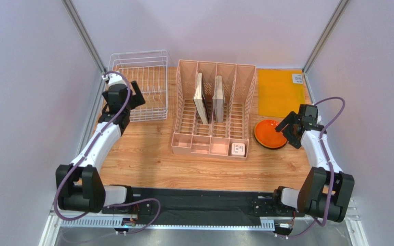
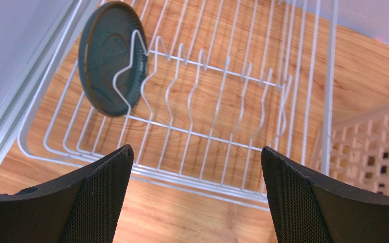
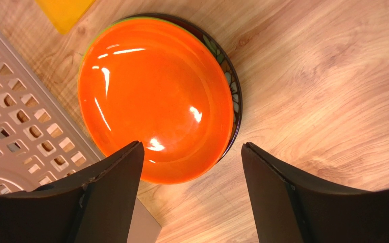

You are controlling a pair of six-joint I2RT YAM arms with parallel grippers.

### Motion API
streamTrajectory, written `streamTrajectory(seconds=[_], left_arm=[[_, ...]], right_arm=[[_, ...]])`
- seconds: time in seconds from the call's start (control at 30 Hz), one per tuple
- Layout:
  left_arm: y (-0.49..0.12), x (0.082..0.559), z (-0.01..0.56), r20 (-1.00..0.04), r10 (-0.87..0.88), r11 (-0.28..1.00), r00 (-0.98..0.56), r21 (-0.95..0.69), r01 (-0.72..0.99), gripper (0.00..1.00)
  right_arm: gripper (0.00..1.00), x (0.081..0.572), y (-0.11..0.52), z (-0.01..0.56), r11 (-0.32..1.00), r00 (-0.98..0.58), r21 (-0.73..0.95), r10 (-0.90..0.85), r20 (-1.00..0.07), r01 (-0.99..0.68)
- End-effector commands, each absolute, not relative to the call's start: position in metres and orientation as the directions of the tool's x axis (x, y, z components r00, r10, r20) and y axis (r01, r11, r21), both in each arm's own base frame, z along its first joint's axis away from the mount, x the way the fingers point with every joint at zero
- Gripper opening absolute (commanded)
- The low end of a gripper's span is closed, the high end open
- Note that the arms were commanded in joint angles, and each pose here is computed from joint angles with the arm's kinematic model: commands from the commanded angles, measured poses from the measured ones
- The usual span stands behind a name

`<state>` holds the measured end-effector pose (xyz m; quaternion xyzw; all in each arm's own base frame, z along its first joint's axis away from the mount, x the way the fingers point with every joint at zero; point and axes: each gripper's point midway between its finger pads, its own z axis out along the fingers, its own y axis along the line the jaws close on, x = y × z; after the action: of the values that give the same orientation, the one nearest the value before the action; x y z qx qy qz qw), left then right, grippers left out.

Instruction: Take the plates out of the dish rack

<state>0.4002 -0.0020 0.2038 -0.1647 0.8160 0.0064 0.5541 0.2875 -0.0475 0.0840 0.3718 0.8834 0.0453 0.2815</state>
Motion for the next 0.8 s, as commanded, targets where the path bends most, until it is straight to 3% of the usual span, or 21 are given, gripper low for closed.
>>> streamTrajectory(seconds=[0.0,0.27,0.43,0.77], left_arm=[[0.02,0.427,0.226,-0.922,-0.293,0.93,-0.253,-0.213,-0.299,1.0],[0.084,0.448,0.249,-0.952,-0.273,0.875,-0.14,-0.185,-0.447,0.99],[0.114,0.462,0.234,-0.945,-0.278,0.852,-0.174,-0.159,-0.498,0.99],[0.127,0.49,0.192,-0.918,-0.321,0.86,-0.233,-0.18,-0.477,0.89]], right_arm=[[0.76,0.295,-0.063,0.121,0.734,-0.52,0.243,0.638,-0.567,0.635],[0.76,0.316,-0.05,0.171,0.76,-0.461,0.359,0.626,-0.628,0.542],[0.76,0.322,-0.049,0.173,0.76,-0.461,0.367,0.628,-0.627,0.536],[0.75,0.329,-0.05,0.17,0.752,-0.462,0.371,0.639,-0.615,0.545]])
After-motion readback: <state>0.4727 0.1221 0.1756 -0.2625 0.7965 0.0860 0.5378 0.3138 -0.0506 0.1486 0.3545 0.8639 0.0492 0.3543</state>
